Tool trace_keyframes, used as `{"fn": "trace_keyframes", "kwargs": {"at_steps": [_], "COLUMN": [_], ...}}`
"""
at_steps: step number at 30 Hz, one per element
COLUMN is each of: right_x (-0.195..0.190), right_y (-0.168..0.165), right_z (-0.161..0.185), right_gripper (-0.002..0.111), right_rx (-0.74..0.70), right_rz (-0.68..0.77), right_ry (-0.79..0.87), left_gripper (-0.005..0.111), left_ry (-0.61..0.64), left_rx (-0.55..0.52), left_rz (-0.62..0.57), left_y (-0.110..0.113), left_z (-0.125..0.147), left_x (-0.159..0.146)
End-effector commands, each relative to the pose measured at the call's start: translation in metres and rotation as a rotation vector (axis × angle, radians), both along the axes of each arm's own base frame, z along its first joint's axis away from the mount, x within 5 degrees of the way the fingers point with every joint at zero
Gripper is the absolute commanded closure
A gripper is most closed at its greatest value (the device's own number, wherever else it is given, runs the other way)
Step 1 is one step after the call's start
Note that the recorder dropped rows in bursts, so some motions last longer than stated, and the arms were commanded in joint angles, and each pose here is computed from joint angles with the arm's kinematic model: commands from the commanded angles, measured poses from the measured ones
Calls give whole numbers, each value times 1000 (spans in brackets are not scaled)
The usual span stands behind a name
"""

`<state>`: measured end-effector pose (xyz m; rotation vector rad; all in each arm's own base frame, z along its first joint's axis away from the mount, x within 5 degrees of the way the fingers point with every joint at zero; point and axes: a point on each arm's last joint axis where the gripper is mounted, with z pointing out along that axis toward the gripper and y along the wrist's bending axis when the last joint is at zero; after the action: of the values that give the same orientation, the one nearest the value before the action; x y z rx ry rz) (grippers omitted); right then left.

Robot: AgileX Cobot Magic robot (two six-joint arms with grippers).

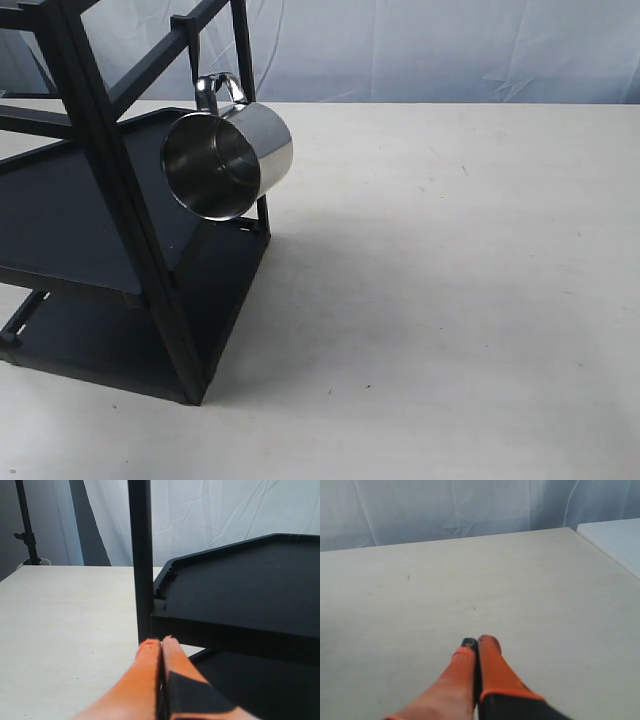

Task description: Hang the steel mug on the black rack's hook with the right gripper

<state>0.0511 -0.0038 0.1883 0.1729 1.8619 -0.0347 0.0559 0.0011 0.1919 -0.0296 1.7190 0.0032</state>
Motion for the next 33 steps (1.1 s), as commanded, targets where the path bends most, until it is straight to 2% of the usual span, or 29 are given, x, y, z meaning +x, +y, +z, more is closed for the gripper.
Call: {"fn": "trace_keyframes", "kwargs": {"at_steps": [1, 6, 33], "right_x": [1, 2, 3], "right_y": [-1, -2, -1], "right_z": [-9, -5, -5], "right_gripper": [109, 109, 109], "right_rx": [-13, -4, 10], "right_rz": [-12, -18, -17], "right_ry": [-13, -58, -61], "left_gripper": [105, 105, 105], "left_ry": [-5, -5, -5], "left_rx": [-2, -2, -2], "left_rz": [-1, -1, -1], "left_y": [0, 0, 0], "left_z": [0, 0, 0], "left_x": [0, 0, 0]}}
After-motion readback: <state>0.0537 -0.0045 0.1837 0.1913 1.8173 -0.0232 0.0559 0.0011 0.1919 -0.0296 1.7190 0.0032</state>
